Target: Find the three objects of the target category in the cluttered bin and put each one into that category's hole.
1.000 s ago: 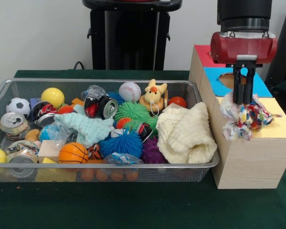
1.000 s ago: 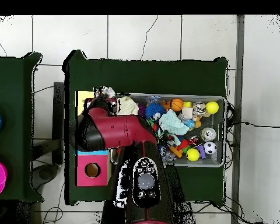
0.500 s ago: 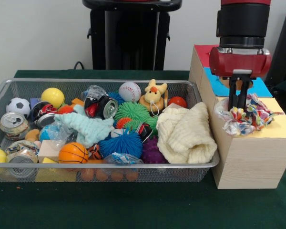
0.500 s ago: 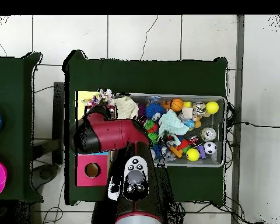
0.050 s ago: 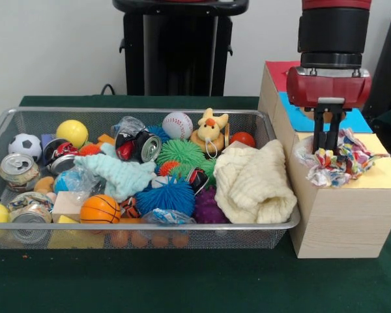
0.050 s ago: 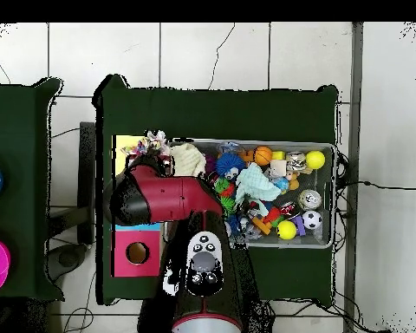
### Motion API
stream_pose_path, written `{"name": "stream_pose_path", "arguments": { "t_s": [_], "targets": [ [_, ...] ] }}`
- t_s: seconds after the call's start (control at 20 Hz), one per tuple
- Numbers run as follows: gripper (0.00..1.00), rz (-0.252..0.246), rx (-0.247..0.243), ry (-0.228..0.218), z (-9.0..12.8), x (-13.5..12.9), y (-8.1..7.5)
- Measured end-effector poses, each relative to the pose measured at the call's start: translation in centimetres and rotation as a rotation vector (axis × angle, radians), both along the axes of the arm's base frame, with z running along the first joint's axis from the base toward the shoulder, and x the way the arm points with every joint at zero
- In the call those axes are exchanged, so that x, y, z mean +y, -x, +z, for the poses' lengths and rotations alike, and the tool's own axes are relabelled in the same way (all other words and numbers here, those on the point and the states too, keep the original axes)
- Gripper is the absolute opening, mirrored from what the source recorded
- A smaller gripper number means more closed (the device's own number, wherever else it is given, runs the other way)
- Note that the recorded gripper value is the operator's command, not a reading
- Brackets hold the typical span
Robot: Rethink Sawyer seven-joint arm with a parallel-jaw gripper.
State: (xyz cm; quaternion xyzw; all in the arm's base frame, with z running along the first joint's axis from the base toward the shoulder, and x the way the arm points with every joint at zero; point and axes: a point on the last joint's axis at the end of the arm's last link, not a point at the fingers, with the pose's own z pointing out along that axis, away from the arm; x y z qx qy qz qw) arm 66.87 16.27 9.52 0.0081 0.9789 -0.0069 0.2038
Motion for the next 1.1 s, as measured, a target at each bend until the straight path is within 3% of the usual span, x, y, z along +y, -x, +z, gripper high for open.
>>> {"name": "stream_pose_path", "arguments": {
  "t_s": [0.6, 0.75, 0.9, 1.1],
  "targets": [
    [0.00, -0.037, 0.068, -0.040, 0.3, 2.1, 0.5],
    [0.00, -0.041, 0.124, -0.051, 0.3, 3.2, 1.2],
    [0.00, -0.035, 0.145, -0.053, 0.2, 3.9, 1.6],
    [0.00, -0.029, 0.148, -0.053, 0.1, 4.3, 1.8]
  ]
}}
